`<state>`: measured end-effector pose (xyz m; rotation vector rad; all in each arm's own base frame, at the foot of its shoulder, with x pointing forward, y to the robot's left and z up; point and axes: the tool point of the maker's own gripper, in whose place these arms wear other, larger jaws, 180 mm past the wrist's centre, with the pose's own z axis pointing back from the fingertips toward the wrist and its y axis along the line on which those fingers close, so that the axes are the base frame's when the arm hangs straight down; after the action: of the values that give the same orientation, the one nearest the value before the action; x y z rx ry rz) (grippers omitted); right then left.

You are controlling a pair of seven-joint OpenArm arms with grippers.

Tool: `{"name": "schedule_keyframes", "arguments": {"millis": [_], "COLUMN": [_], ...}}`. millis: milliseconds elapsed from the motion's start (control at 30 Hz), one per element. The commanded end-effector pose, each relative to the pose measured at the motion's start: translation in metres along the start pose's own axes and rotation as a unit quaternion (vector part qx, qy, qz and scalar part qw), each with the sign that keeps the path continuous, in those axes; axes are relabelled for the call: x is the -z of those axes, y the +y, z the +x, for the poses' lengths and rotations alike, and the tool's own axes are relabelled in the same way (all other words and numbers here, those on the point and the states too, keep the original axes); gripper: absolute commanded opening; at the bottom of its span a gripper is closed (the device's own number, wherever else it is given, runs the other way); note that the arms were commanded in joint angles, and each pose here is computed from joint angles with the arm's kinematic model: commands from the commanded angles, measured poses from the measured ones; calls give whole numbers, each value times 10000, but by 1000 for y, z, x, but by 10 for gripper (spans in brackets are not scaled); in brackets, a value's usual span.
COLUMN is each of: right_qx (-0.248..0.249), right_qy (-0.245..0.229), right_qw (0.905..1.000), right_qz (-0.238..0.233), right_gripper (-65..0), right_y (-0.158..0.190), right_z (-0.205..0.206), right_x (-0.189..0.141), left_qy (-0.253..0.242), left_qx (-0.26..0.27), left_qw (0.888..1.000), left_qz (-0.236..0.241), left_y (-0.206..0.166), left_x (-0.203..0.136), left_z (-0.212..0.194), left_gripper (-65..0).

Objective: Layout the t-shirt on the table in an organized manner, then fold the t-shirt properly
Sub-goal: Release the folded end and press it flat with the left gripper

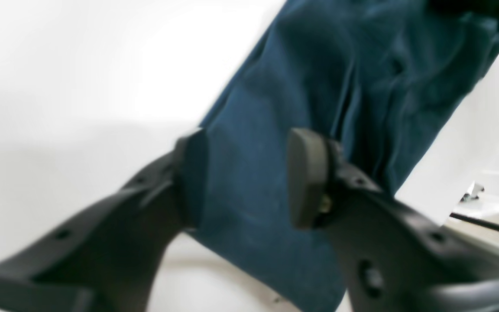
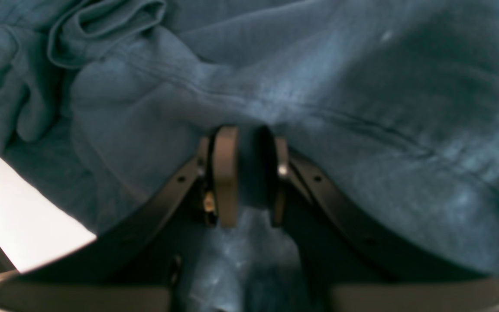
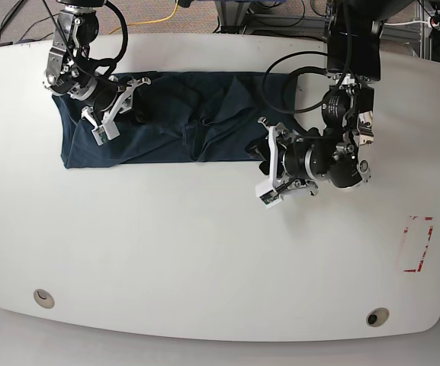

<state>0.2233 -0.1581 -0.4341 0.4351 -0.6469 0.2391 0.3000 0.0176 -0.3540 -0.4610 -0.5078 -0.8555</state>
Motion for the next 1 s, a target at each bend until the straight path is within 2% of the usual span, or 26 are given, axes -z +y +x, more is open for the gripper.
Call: {"name": "schedule_keyframes", "arguments": {"millis": [0, 67, 200, 333, 467, 700, 967], "right_qx": [-55, -17, -7, -6, -2, -2, -4], "right_qy": [605, 585, 579, 581, 576, 576, 586], "right_qw": [9978, 9980, 9981, 9980, 9981, 9981, 9980], "right_qz": [-272, -239, -230, -229, -225, -225, -229], "right_gripper": [-534, -534, -534, -534, -534, -534, -534], "right_y": [-11, -7, -6, -6, -6, -6, -6], "right_z": [-25, -25, -25, -25, -25, -25, -26], "right_x": [-3, 0, 0, 1, 1, 1, 0], "left_qy": [-223, -117, 130, 376, 552, 441, 391], "left_qx": [106, 92, 52, 229, 334, 739, 1208], "left_qw": [9997, 9998, 9997, 9988, 9979, 9963, 9903], "left_qz": [71, 101, 181, 221, 51, -71, -556], "left_y": [2, 1, -1, -6, -23, -52, -97], "left_x": [-6, -3, 2, 9, 16, 15, 31], "left_z": [13, 6, -9, -15, -27, -20, -6], "left_gripper": [-476, -536, -606, -611, -612, -610, -610]}}
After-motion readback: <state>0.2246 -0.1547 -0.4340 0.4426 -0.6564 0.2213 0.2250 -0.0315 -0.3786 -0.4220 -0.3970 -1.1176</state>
